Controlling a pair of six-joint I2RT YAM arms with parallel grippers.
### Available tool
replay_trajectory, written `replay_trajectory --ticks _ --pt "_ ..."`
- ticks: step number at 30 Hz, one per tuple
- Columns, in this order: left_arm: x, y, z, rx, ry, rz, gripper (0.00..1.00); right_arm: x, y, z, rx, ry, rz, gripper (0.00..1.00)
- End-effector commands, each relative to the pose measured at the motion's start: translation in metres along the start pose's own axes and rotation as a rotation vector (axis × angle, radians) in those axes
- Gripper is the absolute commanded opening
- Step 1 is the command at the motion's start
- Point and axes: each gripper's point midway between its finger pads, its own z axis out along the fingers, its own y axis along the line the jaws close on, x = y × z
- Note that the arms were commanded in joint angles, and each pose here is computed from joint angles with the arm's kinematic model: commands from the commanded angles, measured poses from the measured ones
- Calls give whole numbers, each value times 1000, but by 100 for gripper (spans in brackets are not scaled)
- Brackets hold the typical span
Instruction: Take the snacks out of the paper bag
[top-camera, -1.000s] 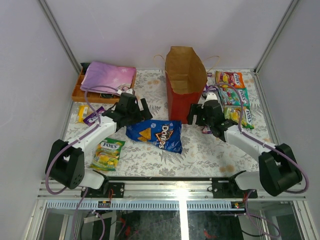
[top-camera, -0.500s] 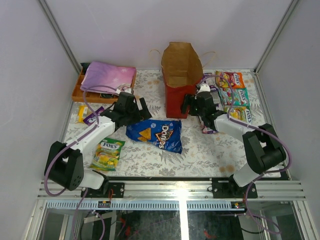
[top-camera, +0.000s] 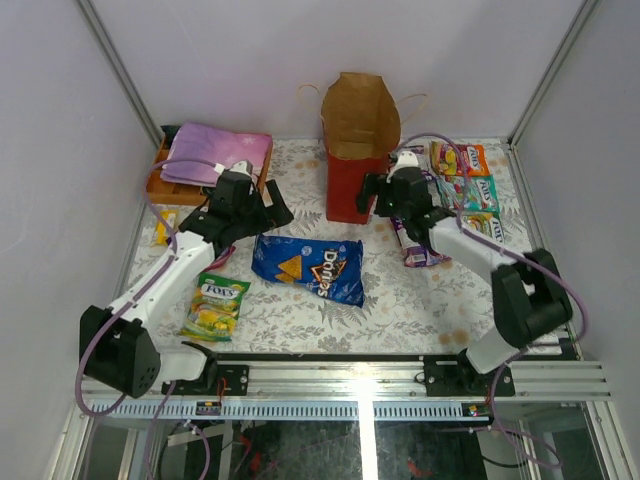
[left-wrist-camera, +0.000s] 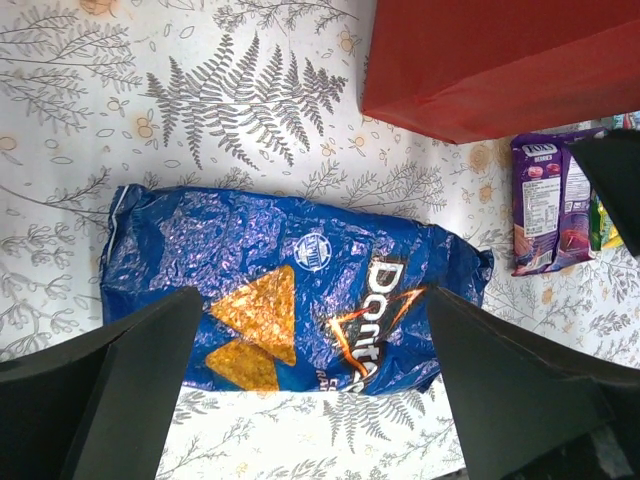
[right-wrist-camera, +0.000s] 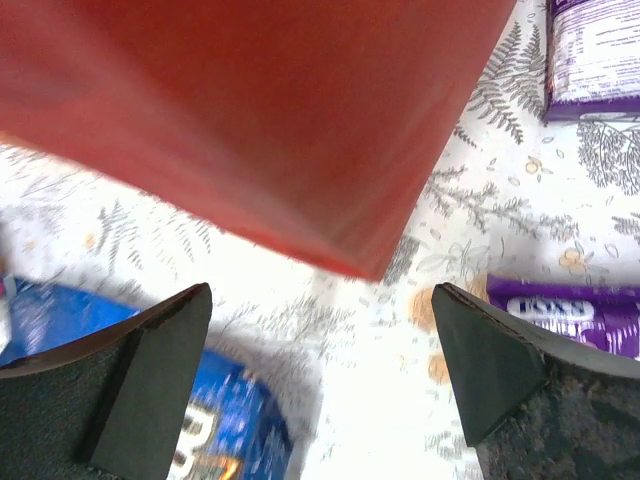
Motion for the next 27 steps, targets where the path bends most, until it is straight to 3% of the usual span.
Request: replay_trajectory --ticks 1,5,11,18,27 --pt "-19 -2 -25 -5 -65 51 96 -32 25 -64 -134 -107 22 100" --pt "-31 -9 -35 21 -111 100 98 -12 28 -101 -198 -97 73 99" --pt "-41 -15 -60 67 -191 157 100 32 -2 -134 -69 36 102 99" --pt "-44 -12 -89 92 -287 190 100 37 -33 -170 19 -88 80 100" --pt "-42 -5 -90 59 -284 193 100 31 -42 -174 65 -125 52 99"
